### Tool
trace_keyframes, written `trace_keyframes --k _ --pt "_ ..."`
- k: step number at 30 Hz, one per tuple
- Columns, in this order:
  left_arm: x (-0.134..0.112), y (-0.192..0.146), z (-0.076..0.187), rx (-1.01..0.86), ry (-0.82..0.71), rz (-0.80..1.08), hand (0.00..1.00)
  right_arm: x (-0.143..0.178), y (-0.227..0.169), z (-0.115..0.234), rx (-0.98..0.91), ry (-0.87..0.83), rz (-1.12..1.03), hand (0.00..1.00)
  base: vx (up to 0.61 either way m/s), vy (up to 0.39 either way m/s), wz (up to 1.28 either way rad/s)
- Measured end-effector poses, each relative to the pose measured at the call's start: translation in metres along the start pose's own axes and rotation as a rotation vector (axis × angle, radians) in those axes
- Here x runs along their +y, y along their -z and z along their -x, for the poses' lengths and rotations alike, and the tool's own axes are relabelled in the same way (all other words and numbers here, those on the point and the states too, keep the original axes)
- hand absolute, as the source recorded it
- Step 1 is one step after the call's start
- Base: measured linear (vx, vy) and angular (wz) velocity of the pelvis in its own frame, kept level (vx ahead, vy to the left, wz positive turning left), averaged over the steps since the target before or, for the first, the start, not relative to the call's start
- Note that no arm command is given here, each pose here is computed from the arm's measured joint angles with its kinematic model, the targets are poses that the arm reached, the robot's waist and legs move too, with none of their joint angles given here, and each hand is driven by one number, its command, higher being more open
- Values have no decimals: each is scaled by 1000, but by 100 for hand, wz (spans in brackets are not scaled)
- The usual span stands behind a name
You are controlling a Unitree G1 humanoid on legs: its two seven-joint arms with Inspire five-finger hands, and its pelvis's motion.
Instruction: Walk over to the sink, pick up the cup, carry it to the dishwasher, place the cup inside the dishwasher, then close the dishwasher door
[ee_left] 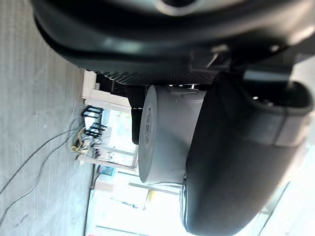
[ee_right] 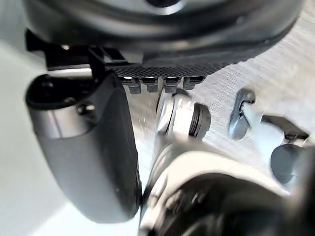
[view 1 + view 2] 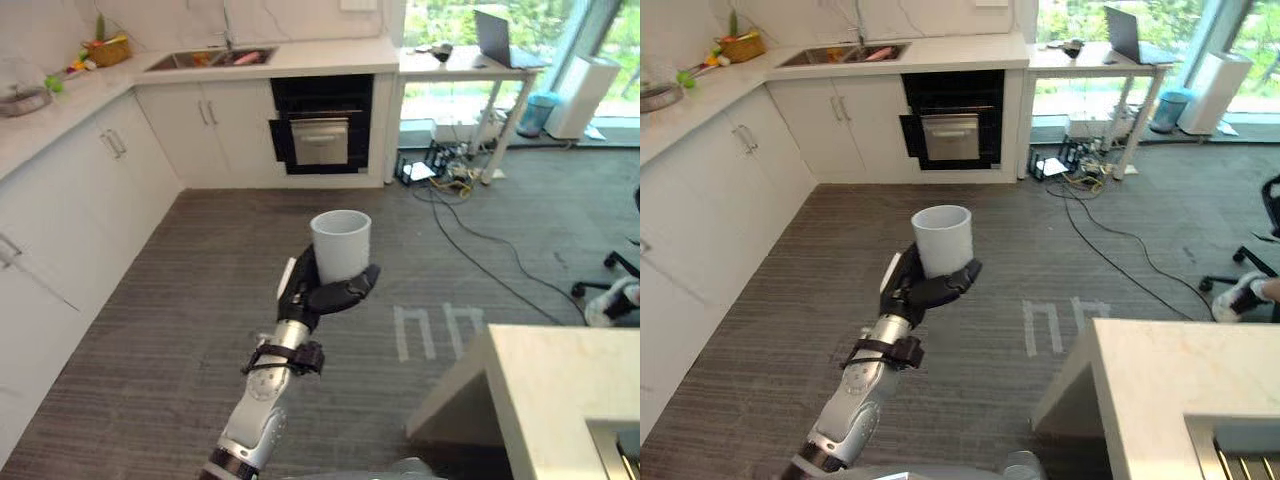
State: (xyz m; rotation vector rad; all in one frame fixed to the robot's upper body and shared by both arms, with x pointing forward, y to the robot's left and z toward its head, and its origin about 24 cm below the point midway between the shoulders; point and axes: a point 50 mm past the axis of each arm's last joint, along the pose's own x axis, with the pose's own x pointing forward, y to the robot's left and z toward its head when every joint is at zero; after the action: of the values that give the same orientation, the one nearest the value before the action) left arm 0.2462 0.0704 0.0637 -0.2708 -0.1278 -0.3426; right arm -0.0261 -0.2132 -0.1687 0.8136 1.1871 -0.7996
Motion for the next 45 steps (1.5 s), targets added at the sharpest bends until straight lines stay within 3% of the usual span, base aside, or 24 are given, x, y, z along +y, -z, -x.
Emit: trace_keyframes --k 3,6,16,18,26,34,38,45 --pt "25 -6 1 4 -46 -47 0 6 -9 -3 14 -13 53 100 243 -28 86" --pt "55 -14 3 -7 -147 -61 0 33 -9 -9 30 -78 75 100 196 -120 72" --pt "56 -4 11 78 -90 -118 0 40 -20 -12 29 -96 190 100 111 -37 -16" --pt "76 -3 24 104 -181 -219 0 48 -24 -11 19 -148 322 100 38 30 -20" --pt "74 0 24 107 -191 -180 0 42 -21 -10 23 -138 313 100 -3 -14 5" --pt "68 39 23 284 -331 118 0 43 -43 -9 -103 -145 185 100 -40 -20 20" --pt "65 49 28 335 -332 149 0 38 -52 -7 -155 -139 178 100 32 63 47" --pt "64 37 14 288 -246 128 0 57 -29 -9 -154 -184 163 100 175 -145 51"
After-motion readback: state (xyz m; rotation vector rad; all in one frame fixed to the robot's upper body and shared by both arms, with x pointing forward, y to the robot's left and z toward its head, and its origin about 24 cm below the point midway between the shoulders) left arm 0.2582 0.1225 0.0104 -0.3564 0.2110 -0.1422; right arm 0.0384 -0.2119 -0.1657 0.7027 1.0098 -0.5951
